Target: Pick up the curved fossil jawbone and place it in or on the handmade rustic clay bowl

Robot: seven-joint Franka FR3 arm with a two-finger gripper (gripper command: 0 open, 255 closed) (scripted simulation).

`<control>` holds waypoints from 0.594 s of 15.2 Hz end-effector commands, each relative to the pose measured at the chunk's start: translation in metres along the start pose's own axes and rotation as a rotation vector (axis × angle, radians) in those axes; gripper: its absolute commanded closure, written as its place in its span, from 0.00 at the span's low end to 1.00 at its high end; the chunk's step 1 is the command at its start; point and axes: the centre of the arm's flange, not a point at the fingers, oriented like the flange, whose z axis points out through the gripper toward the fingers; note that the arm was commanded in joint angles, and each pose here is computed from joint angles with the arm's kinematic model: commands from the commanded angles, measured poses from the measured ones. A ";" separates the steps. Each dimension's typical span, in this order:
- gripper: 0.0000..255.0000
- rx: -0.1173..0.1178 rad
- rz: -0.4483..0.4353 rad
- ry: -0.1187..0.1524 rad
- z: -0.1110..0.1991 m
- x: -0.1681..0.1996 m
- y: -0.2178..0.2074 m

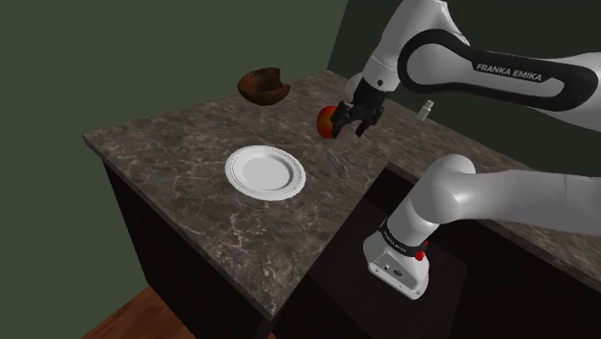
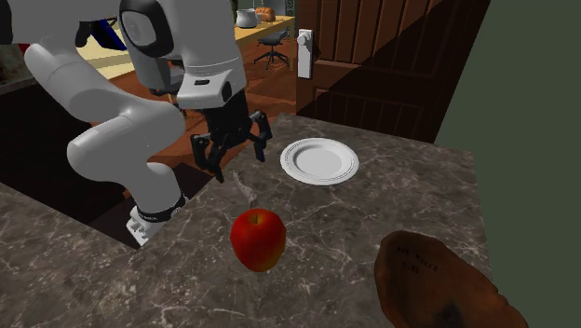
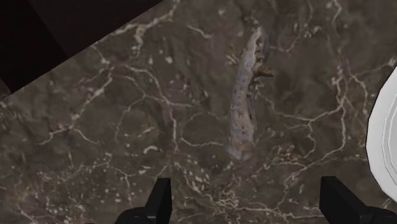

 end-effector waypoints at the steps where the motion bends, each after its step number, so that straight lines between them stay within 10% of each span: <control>1: 0.00 -0.001 0.034 -0.003 0.023 -0.018 -0.005; 9: 0.00 -0.001 0.043 -0.004 0.066 -0.022 -0.007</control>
